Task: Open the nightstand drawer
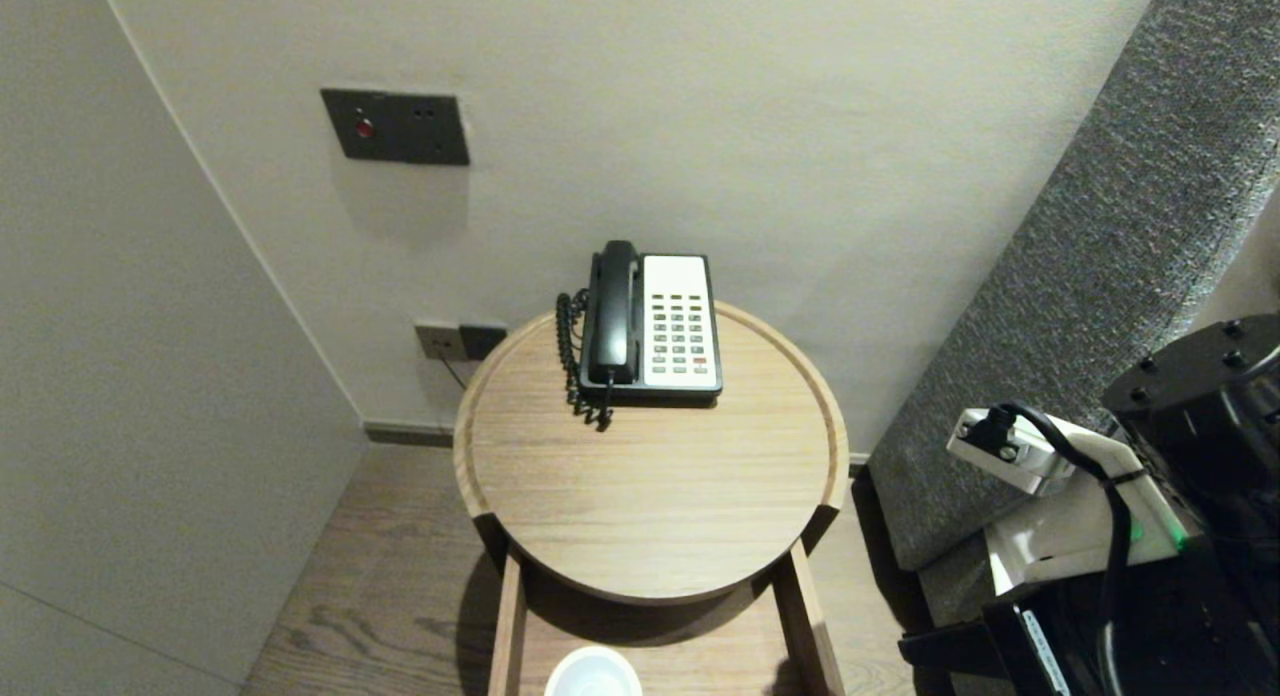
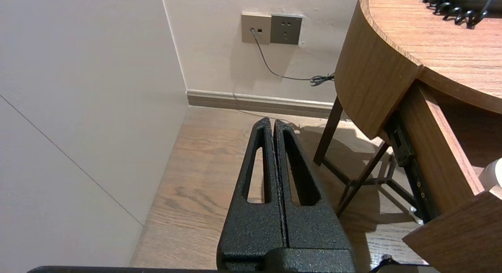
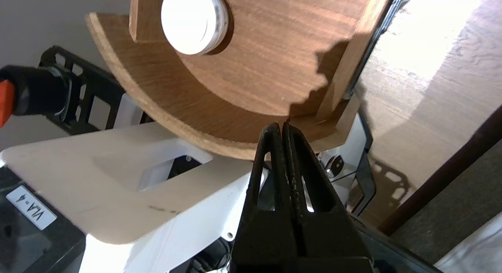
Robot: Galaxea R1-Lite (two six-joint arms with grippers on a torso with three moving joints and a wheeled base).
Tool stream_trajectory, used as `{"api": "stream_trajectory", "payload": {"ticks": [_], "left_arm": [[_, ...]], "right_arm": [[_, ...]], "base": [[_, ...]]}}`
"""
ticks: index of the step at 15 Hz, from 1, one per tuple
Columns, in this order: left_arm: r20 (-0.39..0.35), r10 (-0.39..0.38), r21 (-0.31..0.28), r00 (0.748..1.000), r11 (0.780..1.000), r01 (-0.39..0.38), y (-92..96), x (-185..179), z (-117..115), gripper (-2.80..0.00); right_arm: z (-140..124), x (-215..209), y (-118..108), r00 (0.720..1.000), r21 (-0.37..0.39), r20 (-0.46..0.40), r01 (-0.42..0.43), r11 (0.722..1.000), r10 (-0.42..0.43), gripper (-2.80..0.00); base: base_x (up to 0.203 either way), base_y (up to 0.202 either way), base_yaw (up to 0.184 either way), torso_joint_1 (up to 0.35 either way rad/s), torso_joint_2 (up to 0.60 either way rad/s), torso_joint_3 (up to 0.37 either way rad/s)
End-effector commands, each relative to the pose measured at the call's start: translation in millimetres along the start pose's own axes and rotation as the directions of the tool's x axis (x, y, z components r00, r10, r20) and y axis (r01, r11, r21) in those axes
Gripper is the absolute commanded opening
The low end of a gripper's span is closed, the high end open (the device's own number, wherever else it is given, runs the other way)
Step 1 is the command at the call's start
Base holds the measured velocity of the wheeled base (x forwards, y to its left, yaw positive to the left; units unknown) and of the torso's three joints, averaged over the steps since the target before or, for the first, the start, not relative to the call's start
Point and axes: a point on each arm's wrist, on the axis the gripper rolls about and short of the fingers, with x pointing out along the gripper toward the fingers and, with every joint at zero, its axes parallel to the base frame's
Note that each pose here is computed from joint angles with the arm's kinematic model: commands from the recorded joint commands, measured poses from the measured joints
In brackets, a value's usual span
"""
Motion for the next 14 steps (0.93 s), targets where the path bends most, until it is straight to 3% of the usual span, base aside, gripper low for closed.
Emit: {"api": "stream_trajectory", "payload": {"ticks": [1,7,14], "left_arm": [[0.002,0.001,0.0,1.0,1.0,-0.001,0.0,-0.1,0.0,-2.8],[0.002,0.001,0.0,1.0,1.0,-0.001,0.0,-0.1,0.0,-2.8],[0.002,0.001,0.0,1.0,1.0,-0.001,0.0,-0.1,0.0,-2.8]], "right_arm": [[-1.9,0.7,2.5,1.0,0.004,-0.011,-0.011,1.0,0.011,-2.8],[-2.0,-3.3,12.9,0.999,0.029,-0.003,-0.046,0.998,0.046,-2.8],[-5.1,-5.3,18.4,0.997,-0.001,-0.013,-0.075,0.997,0.075,-2.8]], "base": [[0.0,0.0,0.0,0.0,0.0,0.0],[0.0,0.0,0.0,0.0,0.0,0.0],[0.0,0.0,0.0,0.0,0.0,0.0]]}}
